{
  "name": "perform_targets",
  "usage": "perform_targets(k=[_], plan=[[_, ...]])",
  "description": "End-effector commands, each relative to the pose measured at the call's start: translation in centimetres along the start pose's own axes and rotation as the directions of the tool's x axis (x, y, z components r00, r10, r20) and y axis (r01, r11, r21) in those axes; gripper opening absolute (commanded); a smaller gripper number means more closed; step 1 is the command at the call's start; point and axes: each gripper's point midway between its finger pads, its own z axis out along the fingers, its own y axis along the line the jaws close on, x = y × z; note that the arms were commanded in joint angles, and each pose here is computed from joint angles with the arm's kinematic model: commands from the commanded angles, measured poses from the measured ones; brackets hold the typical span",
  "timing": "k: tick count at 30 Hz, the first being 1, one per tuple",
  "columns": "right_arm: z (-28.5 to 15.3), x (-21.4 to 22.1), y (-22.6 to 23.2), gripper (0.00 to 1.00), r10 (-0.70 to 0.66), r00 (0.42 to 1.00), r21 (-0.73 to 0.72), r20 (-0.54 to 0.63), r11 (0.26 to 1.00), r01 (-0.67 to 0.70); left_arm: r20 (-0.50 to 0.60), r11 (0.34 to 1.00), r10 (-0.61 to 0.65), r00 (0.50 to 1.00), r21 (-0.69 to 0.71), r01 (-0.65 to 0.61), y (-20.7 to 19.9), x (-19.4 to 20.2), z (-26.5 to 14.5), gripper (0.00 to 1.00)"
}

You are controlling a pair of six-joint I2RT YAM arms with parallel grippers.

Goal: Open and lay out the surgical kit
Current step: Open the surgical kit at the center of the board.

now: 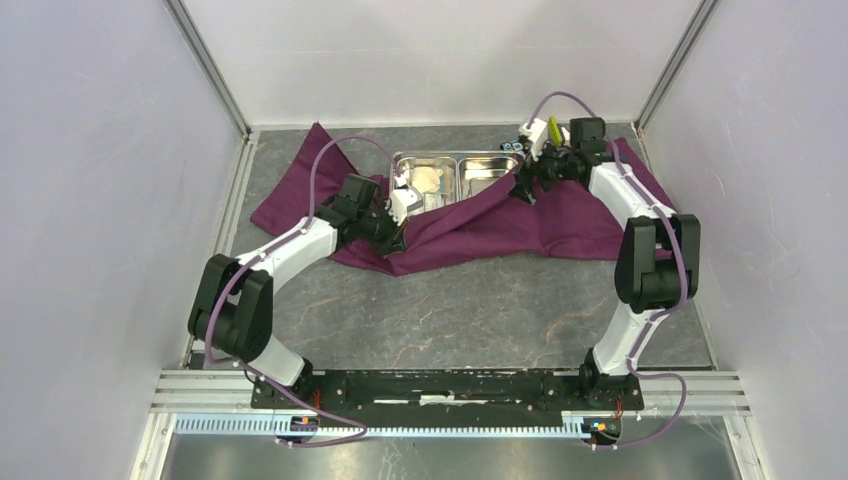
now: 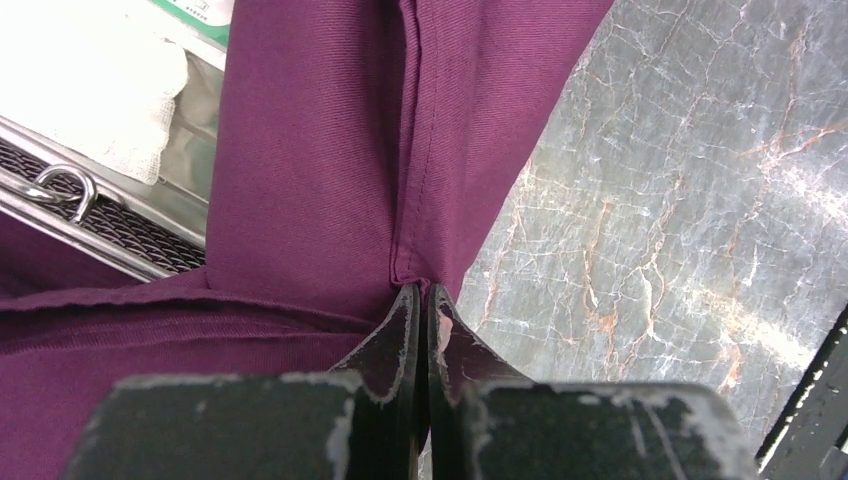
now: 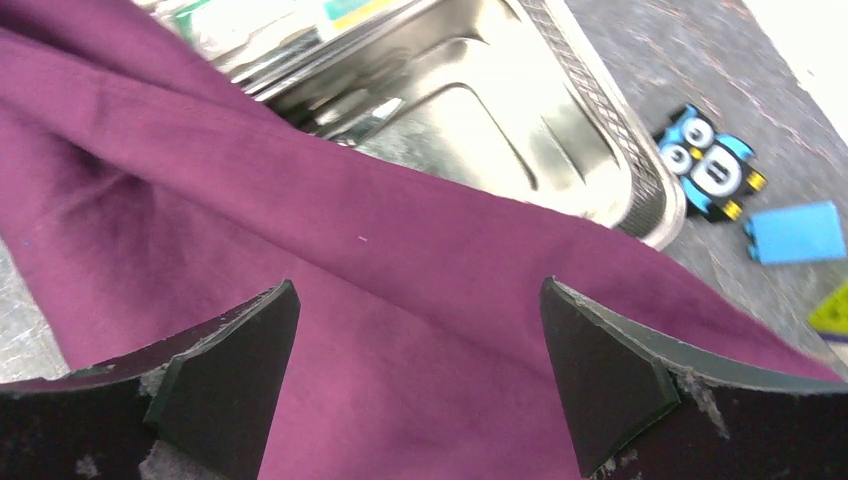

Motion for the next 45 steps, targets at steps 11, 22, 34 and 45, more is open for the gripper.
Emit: perform_targets(k=[11,22,34,45], plan=[[0.7,0.1,-2.0,0.98,-0.330,0.915,-0.052,-0.233,0.944,0.327,0.067,0.996,0.048,0.997,-0.076,-0.042,0.6,-1.9,-1.4,0.02],[0.0,3.6,-5.6,0.98,-0.370,0.847,-0.080,-0.381,0.926,0.369,0.079,0.993,0.039,0.996,-0.111,-0.030,1.3,-3.1,-1.8,0.02],[1.3,5.2,-8.5,0.81,-0.351,0.838,-0.021,-0.419,0.926,0.377,0.065,0.991,0.029,0.997,-0.133,-0.021,1.8,-3.3,-1.9,0.02],[0.4,4.4,-9.0,0.22,-0.348,0.837,0.037,-0.422,0.916,0.399,0.036,0.973,0.020,0.999,-0.230,-0.011,3.8,-3.4,-2.2,0.02]])
